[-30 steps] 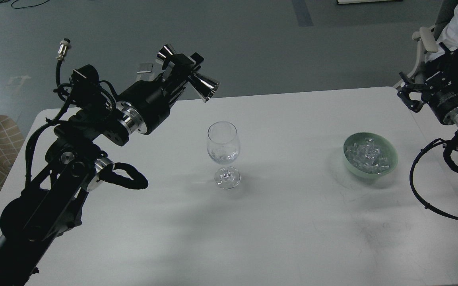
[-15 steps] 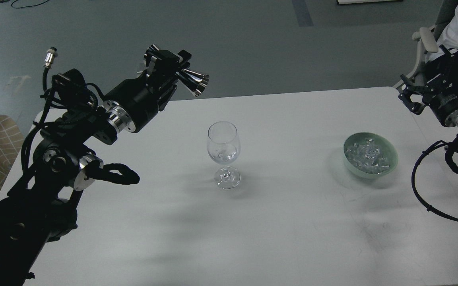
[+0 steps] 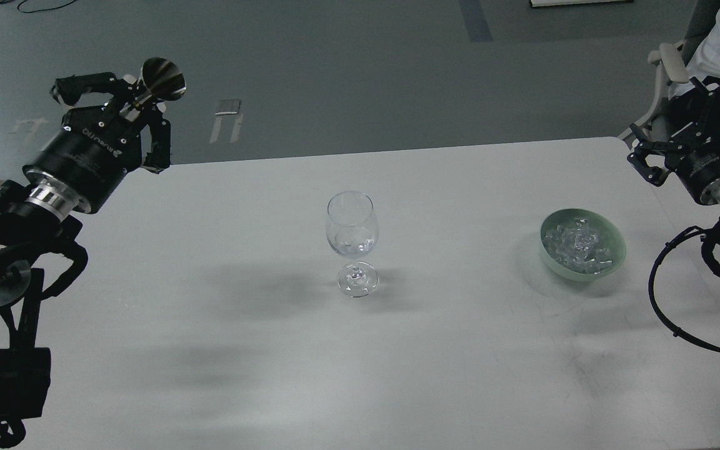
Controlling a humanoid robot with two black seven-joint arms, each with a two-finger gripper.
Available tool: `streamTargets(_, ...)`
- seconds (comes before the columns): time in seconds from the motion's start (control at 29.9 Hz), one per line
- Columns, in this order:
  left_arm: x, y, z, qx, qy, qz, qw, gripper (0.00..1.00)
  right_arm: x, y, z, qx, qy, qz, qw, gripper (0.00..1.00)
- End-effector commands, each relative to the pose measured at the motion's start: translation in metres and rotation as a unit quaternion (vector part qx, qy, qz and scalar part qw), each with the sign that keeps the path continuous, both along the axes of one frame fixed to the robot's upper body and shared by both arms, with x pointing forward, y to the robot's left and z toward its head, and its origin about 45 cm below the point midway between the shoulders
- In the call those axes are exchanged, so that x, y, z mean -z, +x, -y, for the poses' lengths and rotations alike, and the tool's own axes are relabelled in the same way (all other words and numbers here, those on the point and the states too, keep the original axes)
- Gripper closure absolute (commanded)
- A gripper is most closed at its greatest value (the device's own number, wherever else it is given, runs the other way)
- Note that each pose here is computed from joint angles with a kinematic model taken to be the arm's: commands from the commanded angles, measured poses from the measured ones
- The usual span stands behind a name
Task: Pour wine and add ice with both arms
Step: 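Raise the jigger away from the glass and bring it back down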
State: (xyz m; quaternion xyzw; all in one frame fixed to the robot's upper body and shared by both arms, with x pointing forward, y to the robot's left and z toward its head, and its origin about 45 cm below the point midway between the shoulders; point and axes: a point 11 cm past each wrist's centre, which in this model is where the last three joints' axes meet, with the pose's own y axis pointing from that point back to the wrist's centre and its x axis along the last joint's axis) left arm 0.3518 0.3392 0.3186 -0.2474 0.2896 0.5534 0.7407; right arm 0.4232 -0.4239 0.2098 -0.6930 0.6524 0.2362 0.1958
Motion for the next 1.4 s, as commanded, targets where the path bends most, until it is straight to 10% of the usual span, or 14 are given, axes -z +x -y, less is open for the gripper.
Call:
streamTargets(0.0, 0.033, -0.008, -0.024, -0.037, -0.069, -0.033, 0.996, 0.87, 0.0, 0.0, -0.001, 0.0, 0.0, 0.0, 1.0, 0.0)
streamTargets(0.74, 0.157, -0.044, -0.107, -0.222, -0.234, -0.082, 0.943, 0.92, 0.032, -0.047, 0.035, 0.016, -0.037, -0.049, 0.998, 0.0)
streamTargets(1.37, 0.197, -0.045, -0.065, -0.224, -0.299, -0.122, 0.92, 0.93, 0.027, -0.045, 0.035, 0.03, -0.04, -0.052, 0.997, 0.0)
